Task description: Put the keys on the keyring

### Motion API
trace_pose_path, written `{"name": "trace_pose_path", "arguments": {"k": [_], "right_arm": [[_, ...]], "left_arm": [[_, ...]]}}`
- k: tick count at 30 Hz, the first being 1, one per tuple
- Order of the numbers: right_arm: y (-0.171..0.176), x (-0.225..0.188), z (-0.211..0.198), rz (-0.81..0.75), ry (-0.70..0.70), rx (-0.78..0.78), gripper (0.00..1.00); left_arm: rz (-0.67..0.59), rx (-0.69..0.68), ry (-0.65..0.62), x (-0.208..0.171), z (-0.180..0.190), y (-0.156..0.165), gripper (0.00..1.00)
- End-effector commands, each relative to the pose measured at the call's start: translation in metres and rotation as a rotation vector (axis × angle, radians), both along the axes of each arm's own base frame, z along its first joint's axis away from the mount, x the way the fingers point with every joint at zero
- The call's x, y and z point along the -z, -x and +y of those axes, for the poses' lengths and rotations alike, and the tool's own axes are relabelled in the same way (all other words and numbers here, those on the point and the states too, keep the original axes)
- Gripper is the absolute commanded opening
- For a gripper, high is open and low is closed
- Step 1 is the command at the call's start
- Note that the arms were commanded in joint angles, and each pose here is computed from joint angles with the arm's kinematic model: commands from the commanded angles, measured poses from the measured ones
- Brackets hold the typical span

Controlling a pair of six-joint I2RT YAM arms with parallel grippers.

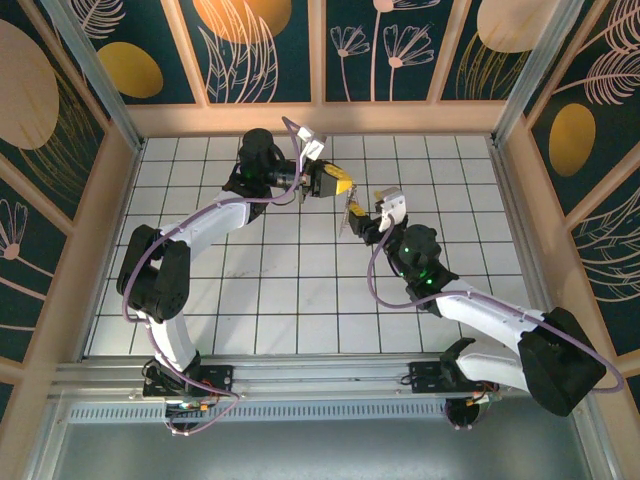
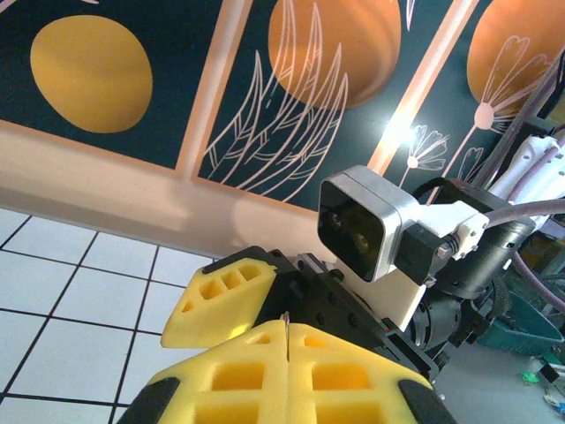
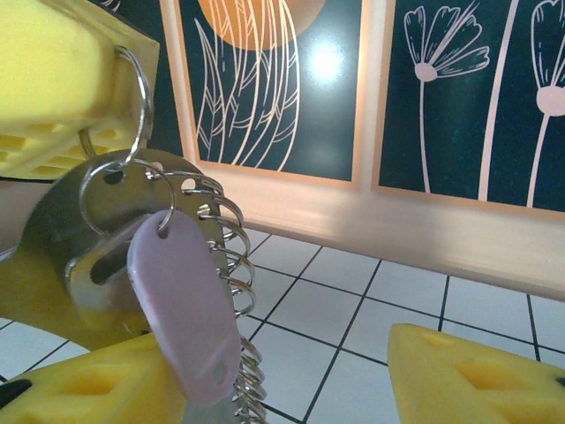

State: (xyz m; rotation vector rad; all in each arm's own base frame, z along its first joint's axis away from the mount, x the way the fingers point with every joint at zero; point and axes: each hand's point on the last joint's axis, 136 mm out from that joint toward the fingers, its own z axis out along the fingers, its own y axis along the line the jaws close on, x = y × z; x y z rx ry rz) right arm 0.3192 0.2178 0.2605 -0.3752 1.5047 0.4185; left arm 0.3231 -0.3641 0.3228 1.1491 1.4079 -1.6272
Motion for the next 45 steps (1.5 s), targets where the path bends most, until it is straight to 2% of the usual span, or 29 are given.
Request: {"name": "trace_pose_path", "arguments": {"k": [1, 5, 8, 12, 14, 17, 20, 30, 45], "right_arm": [[0.003, -0.024, 0.006, -0.060, -0.020, -0.024, 0.60], [0.003, -0.025, 0.010, -0.060, -0.014, -0.035, 0.60], [0.004, -0.023, 0.011, -0.055, -0.006, -0.038, 0.56], [0.005, -0.021, 0.013, -0.046, 0.007, -0.051, 0.41], [0.006, -0.019, 0.015, -0.042, 0.016, -0.060, 0.43], [0.008, -0.015, 0.013, -0.035, 0.030, -0.062, 0.51], [0.011, -0.011, 0.012, -0.029, 0.039, -0.066, 0.54], [0.014, -0.015, 0.018, -0.032, 0.023, -0.105, 0.57], [0.015, 0.001, 0.017, 0.000, 0.028, -0.097, 0.59]], "left_arm": [[-0.078, 0.023, 0.034, -0.026, 0.002, 0.010, 0.00], [-0.076, 0.023, 0.033, -0.025, 0.002, 0.011, 0.00], [-0.075, 0.023, 0.032, -0.025, 0.003, 0.011, 0.00], [-0.074, 0.025, 0.032, -0.024, 0.002, 0.011, 0.00], [-0.075, 0.025, 0.032, -0.024, 0.002, 0.010, 0.00], [-0.074, 0.026, 0.032, -0.024, 0.002, 0.011, 0.00], [-0.075, 0.026, 0.032, -0.025, 0.002, 0.011, 0.00], [-0.074, 0.028, 0.031, -0.024, 0.001, 0.010, 0.00], [-0.079, 0.029, 0.030, -0.025, 0.001, 0.010, 0.00]]}}
